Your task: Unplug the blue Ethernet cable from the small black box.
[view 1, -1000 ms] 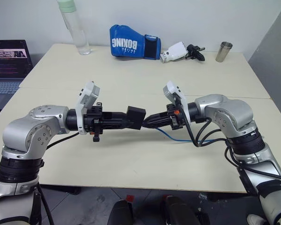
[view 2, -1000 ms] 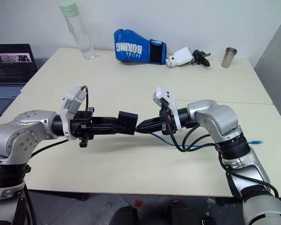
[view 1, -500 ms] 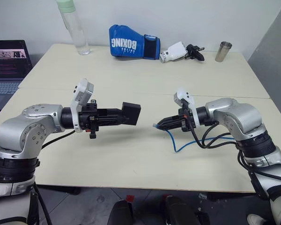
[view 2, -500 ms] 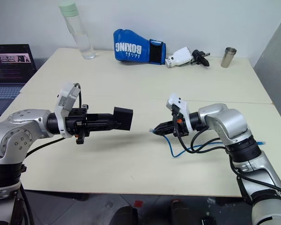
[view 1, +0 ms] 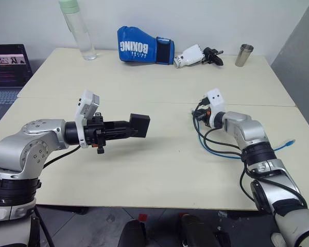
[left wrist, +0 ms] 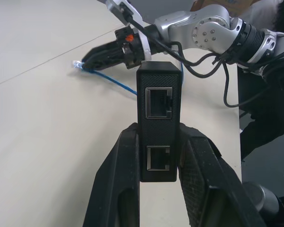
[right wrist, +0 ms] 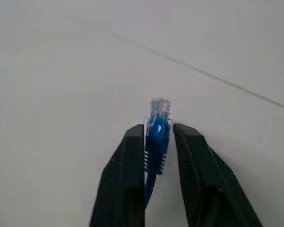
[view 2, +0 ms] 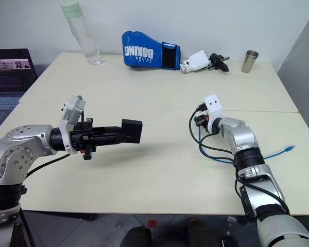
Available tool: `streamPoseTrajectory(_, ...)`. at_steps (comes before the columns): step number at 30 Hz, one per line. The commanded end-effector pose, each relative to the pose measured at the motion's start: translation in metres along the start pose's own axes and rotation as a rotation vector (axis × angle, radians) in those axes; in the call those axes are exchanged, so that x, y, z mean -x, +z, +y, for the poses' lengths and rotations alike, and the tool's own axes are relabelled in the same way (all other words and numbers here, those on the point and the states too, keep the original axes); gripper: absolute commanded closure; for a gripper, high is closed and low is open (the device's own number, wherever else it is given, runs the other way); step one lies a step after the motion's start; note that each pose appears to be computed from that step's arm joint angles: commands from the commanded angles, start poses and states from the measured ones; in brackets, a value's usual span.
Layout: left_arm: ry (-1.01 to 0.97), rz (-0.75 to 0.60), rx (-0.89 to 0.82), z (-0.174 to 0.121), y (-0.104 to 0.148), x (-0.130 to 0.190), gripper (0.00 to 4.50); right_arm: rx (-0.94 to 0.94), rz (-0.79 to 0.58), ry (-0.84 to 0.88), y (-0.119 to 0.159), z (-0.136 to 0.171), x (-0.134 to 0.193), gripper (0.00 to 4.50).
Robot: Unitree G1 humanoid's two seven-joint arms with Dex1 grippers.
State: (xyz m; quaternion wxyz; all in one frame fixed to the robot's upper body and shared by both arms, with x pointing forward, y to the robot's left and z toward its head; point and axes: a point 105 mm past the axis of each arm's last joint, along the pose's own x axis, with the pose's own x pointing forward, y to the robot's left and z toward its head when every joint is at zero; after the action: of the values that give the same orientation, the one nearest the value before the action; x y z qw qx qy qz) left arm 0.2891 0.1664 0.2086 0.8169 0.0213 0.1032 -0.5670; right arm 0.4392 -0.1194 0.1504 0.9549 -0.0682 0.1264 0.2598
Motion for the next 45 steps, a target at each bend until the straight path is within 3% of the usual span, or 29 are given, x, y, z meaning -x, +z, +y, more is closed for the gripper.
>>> streamPoseTrajectory(1, 0.032, -0.018, -0.036, 0.002, 0.006, 0.004, 3.72, 0.031, -0.127, -0.04, 0.036, -0.007, 0.005, 2.33)
streamPoseTrajectory(5, 0.085, -0.025, -0.027, 0.01, 0.001, 0.004, 3.72, 0.079, -0.178, -0.043, 0.051, -0.009, 0.012, 1.34)
streamPoseTrajectory(9, 0.322, -0.06, -0.082, 0.046, -0.012, 0.004, 3.72, 0.174, -0.202, 0.252, 0.058, 0.036, 0.028, 0.47)
streamPoseTrajectory(14, 0.623, -0.176, -0.109, 0.087, -0.026, 0.003, 3.72, 0.251, -0.188, 0.52, 0.044, 0.092, 0.05, 0.46)
streamPoseTrajectory(21, 0.876, -0.231, -0.097, 0.113, -0.072, -0.004, 3.72, 0.275, -0.205, 0.54, 0.039, 0.127, 0.039, 0.46)
streamPoseTrajectory(29, 0.948, -0.201, -0.05, 0.118, -0.108, -0.009, 3.72, 0.267, -0.21, 0.555, 0.041, 0.143, 0.035, 0.46)
streamPoseTrajectory(36, 0.933, -0.167, -0.002, 0.116, -0.123, -0.009, 3.72, 0.267, -0.202, 0.578, 0.042, 0.148, 0.034, 0.46)
streamPoseTrajectory(38, 0.928, -0.169, 0.015, 0.115, -0.124, -0.009, 3.02, 0.267, -0.202, 0.581, 0.042, 0.148, 0.034, 0.46)
streamPoseTrajectory(39, 0.929, -0.169, 0.016, 0.115, -0.124, -0.009, 3.0, 0.267, -0.202, 0.582, 0.042, 0.148, 0.034, 0.46)
streamPoseTrajectory(45, 0.928, -0.155, 0.006, 0.115, -0.123, -0.008, 1.57, 0.27, -0.206, 0.588, 0.043, 0.149, 0.033, 0.46)
